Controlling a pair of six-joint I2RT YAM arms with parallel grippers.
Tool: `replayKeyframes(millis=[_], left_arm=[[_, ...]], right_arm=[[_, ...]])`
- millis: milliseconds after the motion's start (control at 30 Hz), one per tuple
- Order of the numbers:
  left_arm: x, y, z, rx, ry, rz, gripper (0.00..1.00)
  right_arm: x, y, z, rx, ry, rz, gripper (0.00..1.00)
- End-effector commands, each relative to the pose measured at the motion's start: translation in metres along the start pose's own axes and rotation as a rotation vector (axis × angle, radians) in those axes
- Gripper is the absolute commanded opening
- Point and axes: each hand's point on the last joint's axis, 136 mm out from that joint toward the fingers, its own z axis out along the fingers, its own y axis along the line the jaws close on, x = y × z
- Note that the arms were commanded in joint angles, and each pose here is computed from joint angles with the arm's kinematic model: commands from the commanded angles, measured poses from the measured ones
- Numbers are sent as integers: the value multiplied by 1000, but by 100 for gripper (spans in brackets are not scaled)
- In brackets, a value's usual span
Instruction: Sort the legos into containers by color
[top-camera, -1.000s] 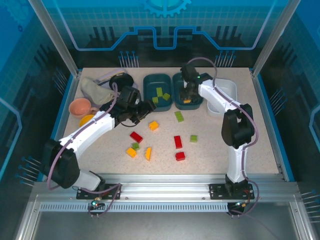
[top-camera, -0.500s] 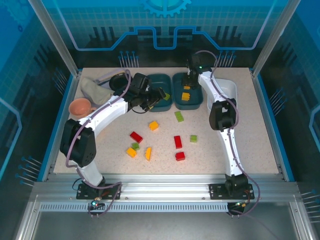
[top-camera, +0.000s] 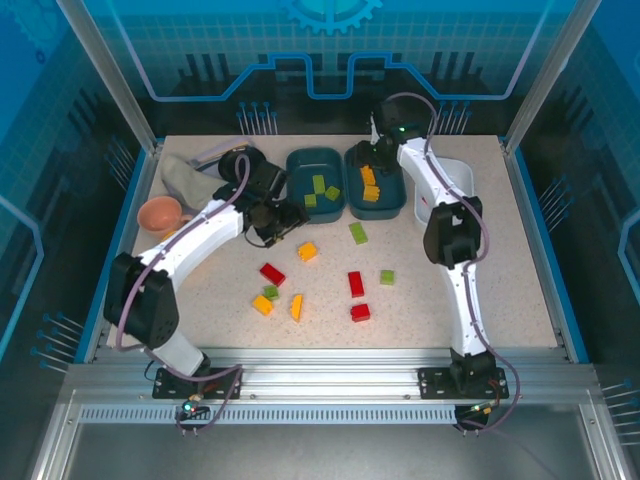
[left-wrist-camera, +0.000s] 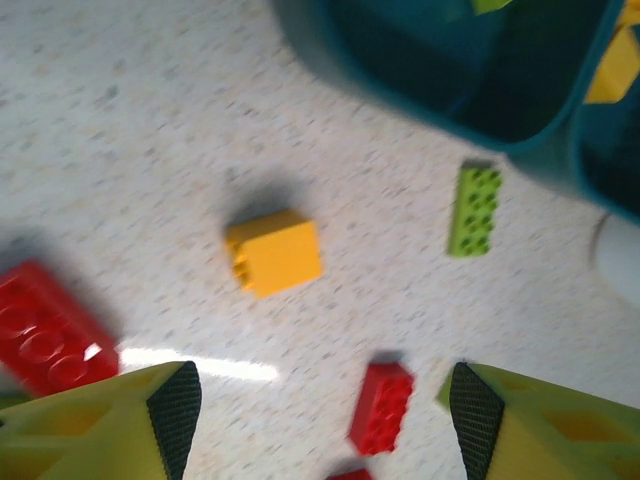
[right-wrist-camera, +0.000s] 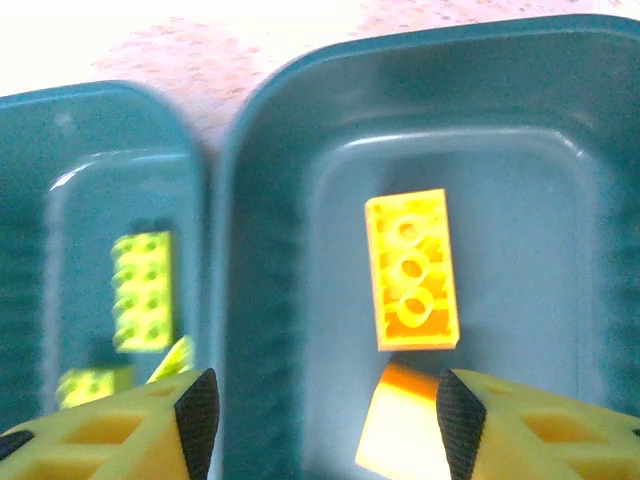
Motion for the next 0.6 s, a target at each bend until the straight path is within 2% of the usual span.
replayKeyframes(millis=[0, 100, 167, 300, 400, 567], left_arm=[[19, 45, -5, -145, 47, 94, 70], [33, 73, 4, -223, 95, 166, 71], [40, 85, 11, -246, 121, 201, 71], [46, 94, 28, -262, 154, 221, 71], [49, 99, 41, -288, 191, 218, 71], [57, 114, 46, -346, 217, 208, 70]], right_arm=[[1, 74, -79, -159, -136, -128, 62], [48, 110, -102, -287, -135, -201, 64], [84, 134, -119, -429, -110, -245, 64], [159, 152, -145, -637, -18, -275, 69], [201, 148, -154, -671, 51, -276, 70], [237, 133, -161, -644, 106, -273, 70]])
